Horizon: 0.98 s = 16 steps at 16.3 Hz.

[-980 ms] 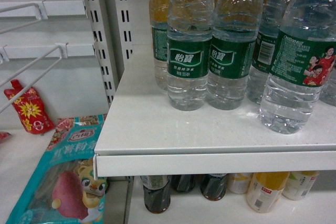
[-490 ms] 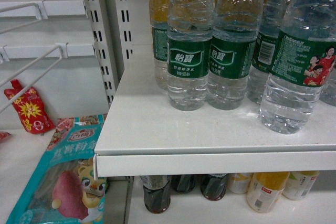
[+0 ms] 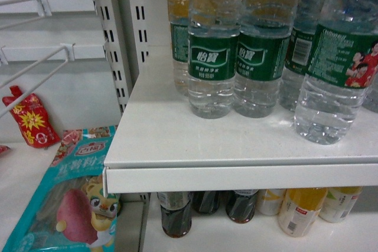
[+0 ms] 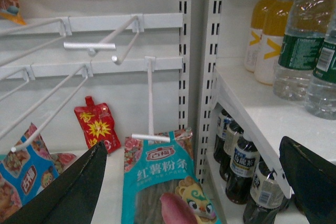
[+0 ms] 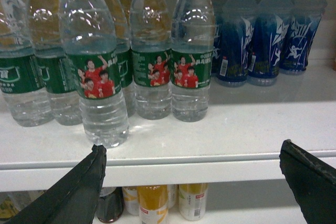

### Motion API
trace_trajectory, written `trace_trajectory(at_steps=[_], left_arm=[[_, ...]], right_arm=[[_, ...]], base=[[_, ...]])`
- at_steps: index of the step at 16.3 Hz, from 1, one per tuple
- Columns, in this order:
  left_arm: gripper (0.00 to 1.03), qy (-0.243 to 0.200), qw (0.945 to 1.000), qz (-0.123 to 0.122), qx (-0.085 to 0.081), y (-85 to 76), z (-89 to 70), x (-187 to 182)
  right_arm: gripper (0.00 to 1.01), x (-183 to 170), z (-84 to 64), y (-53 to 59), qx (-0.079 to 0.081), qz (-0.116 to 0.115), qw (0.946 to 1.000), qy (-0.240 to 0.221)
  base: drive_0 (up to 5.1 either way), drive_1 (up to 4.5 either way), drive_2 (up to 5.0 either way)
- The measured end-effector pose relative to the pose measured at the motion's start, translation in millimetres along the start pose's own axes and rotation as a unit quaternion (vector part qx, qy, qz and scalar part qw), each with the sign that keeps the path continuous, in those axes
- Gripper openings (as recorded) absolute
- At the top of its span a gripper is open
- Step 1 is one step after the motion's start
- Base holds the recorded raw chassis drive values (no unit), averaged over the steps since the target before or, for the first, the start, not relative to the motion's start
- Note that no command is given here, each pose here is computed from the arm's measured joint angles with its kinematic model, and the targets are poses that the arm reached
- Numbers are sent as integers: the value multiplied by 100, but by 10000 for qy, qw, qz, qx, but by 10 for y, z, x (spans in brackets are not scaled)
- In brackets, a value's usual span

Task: Move water from second to third shelf

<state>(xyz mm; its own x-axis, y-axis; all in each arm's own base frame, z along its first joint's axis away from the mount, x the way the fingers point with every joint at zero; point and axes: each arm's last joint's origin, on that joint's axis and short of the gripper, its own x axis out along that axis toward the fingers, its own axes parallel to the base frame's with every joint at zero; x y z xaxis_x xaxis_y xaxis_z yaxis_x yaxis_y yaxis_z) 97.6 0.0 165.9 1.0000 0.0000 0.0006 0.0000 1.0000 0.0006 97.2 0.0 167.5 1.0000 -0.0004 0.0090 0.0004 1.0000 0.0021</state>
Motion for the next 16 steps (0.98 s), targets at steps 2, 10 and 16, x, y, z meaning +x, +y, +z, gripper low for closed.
trace_trajectory(at_steps=[2, 10, 16], left_arm=[[98, 2, 10000, 6, 0, 0, 0, 0], [98, 13, 10000, 0, 0, 0, -3, 0], [98, 34, 10000, -2, 0, 0, -7, 0]], right_arm=[[98, 0, -1, 0, 0, 4, 10000, 11], [98, 0, -3, 0, -6, 2, 10000, 21], [98, 0, -9, 0, -11, 0, 10000, 46]], base=[[0, 0, 0], [0, 0, 0], [0, 0, 0]])
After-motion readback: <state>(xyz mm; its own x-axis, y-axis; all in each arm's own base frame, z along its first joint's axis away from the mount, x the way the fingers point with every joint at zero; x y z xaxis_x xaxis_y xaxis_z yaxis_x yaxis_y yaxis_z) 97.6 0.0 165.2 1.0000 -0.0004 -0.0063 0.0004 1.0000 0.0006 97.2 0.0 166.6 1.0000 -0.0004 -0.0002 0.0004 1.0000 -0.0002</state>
